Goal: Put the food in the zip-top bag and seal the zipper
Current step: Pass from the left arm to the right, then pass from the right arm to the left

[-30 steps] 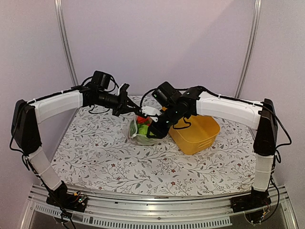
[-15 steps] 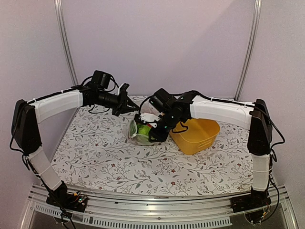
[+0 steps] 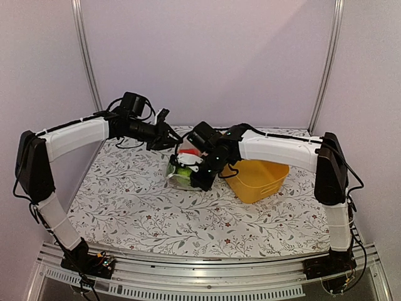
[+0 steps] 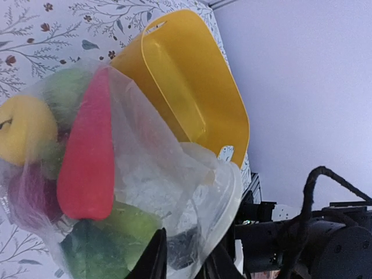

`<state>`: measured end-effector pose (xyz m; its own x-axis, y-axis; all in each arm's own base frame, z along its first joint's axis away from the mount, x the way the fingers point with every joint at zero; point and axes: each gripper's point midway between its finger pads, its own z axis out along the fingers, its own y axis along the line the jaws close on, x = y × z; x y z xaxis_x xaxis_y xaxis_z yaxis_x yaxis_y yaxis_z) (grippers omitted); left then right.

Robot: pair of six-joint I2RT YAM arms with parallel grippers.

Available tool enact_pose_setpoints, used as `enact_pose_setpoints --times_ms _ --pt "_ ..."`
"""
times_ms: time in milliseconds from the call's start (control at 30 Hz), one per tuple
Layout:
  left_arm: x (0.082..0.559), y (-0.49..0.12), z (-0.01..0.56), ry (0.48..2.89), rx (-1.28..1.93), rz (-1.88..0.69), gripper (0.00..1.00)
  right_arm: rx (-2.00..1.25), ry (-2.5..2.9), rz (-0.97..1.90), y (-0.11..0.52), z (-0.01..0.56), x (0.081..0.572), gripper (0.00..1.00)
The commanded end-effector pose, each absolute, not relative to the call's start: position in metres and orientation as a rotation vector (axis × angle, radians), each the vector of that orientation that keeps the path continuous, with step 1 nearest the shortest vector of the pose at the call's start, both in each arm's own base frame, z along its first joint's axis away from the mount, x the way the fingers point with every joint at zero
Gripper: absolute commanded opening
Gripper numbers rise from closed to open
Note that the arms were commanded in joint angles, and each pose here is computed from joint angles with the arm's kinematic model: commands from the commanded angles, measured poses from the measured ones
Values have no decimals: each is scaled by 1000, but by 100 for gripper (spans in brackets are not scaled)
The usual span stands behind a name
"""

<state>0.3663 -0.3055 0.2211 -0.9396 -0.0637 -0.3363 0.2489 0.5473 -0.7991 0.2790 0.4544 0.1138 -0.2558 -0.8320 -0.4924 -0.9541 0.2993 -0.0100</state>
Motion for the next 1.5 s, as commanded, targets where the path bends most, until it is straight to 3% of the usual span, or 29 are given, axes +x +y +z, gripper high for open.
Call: enact_pose_setpoints --times_ms 0,67,200,367,567,700,1067,1267,1467 --pt "376 -278 274 2293 277 -1080 29 -1519 2043 512 467 191 267 0" --pt "368 -260 315 2117 337 -950 35 -1495 2012 553 464 214 259 0" --pt "322 -219 358 1803 361 -829 62 -1489 2010 585 457 227 250 0" --pt "261 -219 329 1742 570 -897 65 -1512 1954 628 465 249 235 0" --pt "255 -240 292 1871 675 -912 64 -1536 1984 659 471 231 233 0" --pt "263 -244 266 1964 645 -933 58 -1532 2011 711 480 224 232 0" --pt "233 -262 255 1859 743 -1065 54 -1502 2052 733 481 225 231 1" --pt "242 -265 232 1884 784 -1013 41 -1499 2036 758 484 232 230 2" --pt "256 -270 226 1862 788 -976 20 -1507 2036 749 483 230 229 2"
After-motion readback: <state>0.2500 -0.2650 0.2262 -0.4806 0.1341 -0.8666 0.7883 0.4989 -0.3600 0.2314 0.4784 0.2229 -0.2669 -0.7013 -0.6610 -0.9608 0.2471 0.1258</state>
